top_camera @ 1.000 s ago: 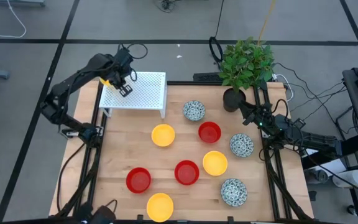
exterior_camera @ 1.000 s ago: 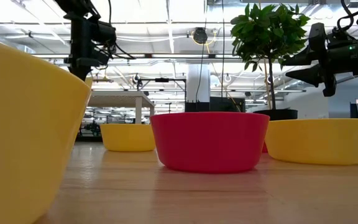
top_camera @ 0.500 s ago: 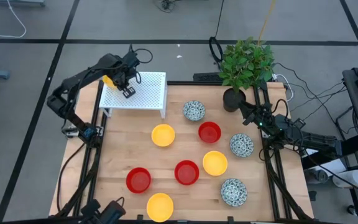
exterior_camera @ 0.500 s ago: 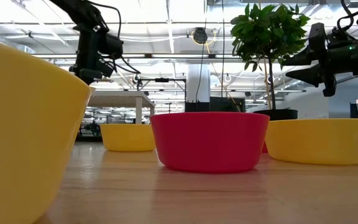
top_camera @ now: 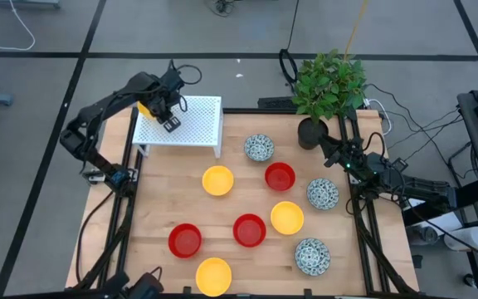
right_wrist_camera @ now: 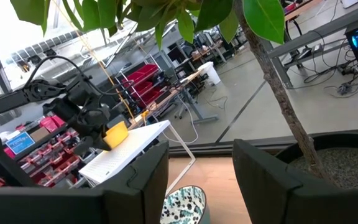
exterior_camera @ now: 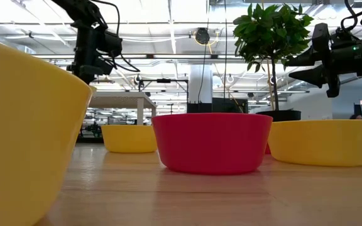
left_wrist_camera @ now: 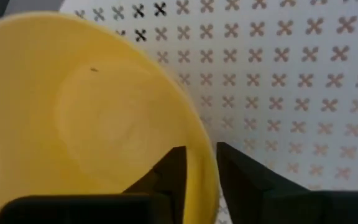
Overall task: Pick & Place Mini bowls
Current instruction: Put the yellow bowl on the shelf, then stack the yellow bowl on the yellow bowl on the shelf
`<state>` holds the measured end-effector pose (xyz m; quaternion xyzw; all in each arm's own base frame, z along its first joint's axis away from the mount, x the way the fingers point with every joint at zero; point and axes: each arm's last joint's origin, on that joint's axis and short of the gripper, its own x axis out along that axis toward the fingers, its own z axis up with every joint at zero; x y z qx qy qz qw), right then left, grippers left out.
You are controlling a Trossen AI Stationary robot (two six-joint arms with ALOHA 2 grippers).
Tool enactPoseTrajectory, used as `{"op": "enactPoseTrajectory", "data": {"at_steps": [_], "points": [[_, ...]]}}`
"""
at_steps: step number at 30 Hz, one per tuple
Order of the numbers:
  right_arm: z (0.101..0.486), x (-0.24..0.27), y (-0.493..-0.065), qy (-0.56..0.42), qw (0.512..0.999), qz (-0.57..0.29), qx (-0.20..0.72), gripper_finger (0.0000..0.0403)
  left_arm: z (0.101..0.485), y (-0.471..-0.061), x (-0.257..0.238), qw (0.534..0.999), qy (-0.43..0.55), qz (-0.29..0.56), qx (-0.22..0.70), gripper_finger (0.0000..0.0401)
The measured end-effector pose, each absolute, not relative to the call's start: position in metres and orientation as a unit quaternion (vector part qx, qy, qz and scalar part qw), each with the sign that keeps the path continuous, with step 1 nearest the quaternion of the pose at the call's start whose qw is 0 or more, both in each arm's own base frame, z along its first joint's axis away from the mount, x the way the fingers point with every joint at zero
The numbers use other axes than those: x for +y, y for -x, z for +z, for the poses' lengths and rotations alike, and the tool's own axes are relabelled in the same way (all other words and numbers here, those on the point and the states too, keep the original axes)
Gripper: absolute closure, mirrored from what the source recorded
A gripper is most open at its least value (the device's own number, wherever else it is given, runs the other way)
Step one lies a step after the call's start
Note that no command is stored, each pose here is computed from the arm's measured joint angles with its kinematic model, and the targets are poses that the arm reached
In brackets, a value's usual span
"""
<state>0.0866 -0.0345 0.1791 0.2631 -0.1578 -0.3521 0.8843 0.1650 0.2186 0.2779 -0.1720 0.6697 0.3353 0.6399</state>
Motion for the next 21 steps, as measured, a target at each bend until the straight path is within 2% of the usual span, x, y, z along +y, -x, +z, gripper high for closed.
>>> {"op": "enactPoseTrajectory", "data": {"at_steps": [9, 21], "points": [[0.179, -0.035, -0.087, -0.263, 0.884, -0.352, -0.158, 0.0238, 0.282, -0.167, 0.208, 0.638, 0.163, 0.320, 0.681, 0.0246], [0.179, -0.035, -0.087, -0.263, 0.884, -0.352, -0.158, 0.0238, 0.310, -0.161, 0.180, 0.671, 0.135, 0.325, 0.652, 0.0235]]}}
